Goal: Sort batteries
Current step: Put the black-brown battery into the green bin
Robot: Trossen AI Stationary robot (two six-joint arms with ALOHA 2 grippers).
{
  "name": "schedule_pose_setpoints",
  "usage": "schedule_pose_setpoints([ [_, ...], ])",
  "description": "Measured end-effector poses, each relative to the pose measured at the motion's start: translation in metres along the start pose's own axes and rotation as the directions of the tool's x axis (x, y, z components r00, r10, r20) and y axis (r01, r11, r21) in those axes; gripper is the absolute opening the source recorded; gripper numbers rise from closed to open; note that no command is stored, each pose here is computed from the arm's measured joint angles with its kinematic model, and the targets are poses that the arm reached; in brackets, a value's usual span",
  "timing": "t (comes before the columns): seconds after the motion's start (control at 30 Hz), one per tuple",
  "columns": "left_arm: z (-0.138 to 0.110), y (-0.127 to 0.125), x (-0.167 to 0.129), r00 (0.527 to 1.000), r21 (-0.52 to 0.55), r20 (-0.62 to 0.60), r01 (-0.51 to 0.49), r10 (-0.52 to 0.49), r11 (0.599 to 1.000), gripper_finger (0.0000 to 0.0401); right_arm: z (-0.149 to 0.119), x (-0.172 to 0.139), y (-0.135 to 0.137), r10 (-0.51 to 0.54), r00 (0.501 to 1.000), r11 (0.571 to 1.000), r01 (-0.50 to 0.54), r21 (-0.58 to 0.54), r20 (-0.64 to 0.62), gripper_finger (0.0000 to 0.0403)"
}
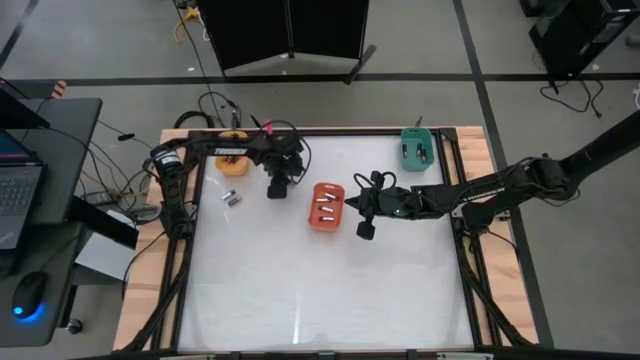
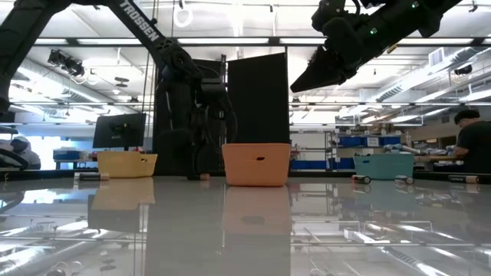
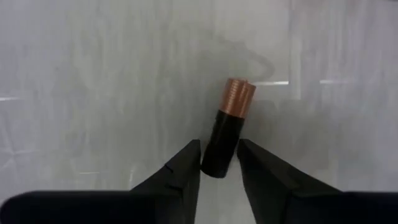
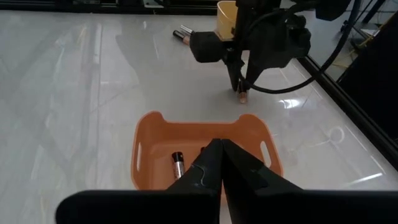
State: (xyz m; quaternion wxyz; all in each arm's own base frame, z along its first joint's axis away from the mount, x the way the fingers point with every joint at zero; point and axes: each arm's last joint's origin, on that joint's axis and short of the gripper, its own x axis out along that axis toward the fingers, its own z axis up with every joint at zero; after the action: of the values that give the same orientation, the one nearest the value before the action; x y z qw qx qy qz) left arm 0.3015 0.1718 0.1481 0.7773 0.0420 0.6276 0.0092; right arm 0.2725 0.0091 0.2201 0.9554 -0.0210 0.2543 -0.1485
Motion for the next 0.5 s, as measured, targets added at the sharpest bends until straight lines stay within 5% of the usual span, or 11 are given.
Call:
schedule_pose_setpoints([
  [0.27,0.011,-0.021,0.001,1.0,0.045,-0.015,-0.007,0.008,0.999,0.0049,-0.002,-0.001,0.002,0.006,1.0,0.999,-0.006,-0.04,-0.017,0.0016],
  [0.5,0.018,-0.035,-0.01,1.0,0.013,0.02,-0.01,0.01,1.0,0.0047,-0.008,-0.005,0.003,-0.003,0.997,0.997,-0.003,-0.077,-0.081,0.0012],
])
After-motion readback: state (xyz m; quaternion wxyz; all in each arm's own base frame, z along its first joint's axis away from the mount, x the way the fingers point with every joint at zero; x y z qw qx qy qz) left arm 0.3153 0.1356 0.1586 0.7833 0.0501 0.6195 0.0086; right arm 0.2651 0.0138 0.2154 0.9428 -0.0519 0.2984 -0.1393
